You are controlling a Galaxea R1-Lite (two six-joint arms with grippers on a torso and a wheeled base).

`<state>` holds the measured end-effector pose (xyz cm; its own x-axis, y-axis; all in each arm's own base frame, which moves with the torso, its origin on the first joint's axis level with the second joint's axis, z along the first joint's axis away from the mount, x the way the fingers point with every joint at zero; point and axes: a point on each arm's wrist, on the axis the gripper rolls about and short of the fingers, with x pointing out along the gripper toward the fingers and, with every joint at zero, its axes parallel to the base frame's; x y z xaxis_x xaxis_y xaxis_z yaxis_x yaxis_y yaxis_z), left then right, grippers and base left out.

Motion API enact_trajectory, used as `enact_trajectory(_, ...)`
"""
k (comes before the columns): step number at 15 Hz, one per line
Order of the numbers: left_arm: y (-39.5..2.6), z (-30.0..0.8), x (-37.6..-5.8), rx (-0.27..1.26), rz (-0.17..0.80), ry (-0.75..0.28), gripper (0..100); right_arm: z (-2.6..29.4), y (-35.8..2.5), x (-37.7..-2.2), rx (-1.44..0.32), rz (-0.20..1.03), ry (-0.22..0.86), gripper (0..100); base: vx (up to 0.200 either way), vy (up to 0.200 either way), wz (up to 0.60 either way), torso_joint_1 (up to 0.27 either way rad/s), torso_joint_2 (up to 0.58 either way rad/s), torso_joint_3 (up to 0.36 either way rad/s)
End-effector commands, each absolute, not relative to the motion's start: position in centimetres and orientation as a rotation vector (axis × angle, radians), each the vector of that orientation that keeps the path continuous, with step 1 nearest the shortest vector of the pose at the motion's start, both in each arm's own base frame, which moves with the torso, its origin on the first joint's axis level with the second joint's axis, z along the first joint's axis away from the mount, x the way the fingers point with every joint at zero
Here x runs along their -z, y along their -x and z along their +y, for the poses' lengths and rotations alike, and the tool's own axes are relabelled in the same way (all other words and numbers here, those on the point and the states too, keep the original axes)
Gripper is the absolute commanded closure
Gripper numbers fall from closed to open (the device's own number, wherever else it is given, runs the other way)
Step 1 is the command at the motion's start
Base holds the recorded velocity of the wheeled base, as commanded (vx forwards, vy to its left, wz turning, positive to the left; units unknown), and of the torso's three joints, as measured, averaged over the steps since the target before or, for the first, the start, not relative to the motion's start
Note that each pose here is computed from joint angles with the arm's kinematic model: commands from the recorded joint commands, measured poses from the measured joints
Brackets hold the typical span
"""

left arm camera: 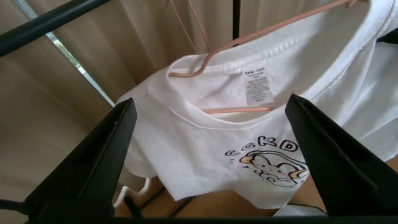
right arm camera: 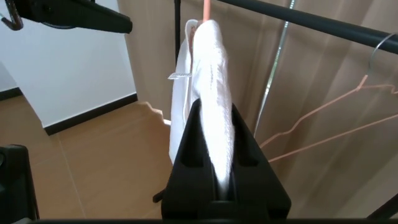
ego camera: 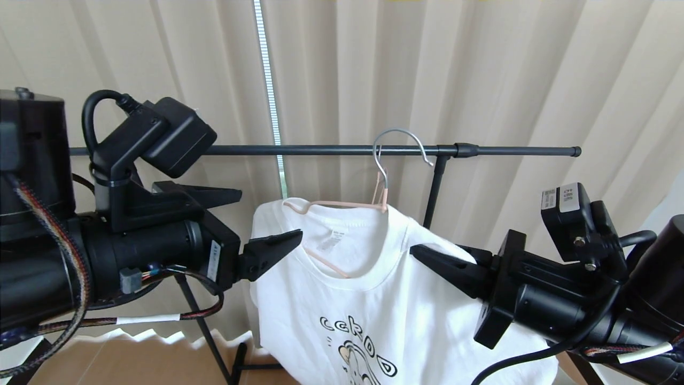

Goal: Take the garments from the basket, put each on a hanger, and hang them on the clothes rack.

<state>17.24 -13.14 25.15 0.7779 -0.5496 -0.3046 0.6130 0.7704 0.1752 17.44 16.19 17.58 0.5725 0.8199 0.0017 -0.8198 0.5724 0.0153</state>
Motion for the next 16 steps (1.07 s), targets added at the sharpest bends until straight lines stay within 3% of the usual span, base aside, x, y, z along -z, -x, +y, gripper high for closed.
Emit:
enact_trajectory(1, -17.4, -11.6, -25.1, 0.615, 0.242, -0.267, 0, 15.8, -17.5, -17.6, -0.969, 0.006, -0.014, 100, 0.000, 0.000, 0.00, 0.000, 0.00, 0.000)
enact_trajectory(5, -18.0, -10.1, -24.5, 0.657, 0.252, -0.280, 0, 15.2, -17.5, -16.9, -1.024, 0.035, -0.012, 100, 0.000, 0.000, 0.00, 0.000, 0.00, 0.000)
enact_trajectory(10, -19.0, -10.1, -23.5, 0.554, 0.308, -0.292, 0, 15.2, -17.4, -17.3, -1.025, 0.017, -0.014, 100, 0.000, 0.000, 0.00, 0.000, 0.00, 0.000)
enact_trajectory(16, -19.0, -10.7, -23.3, 0.539, 0.330, -0.262, 0, 15.2, -17.3, -17.3, -1.029, 0.026, -0.031, 100, 0.000, 0.000, 0.00, 0.000, 0.00, 0.000)
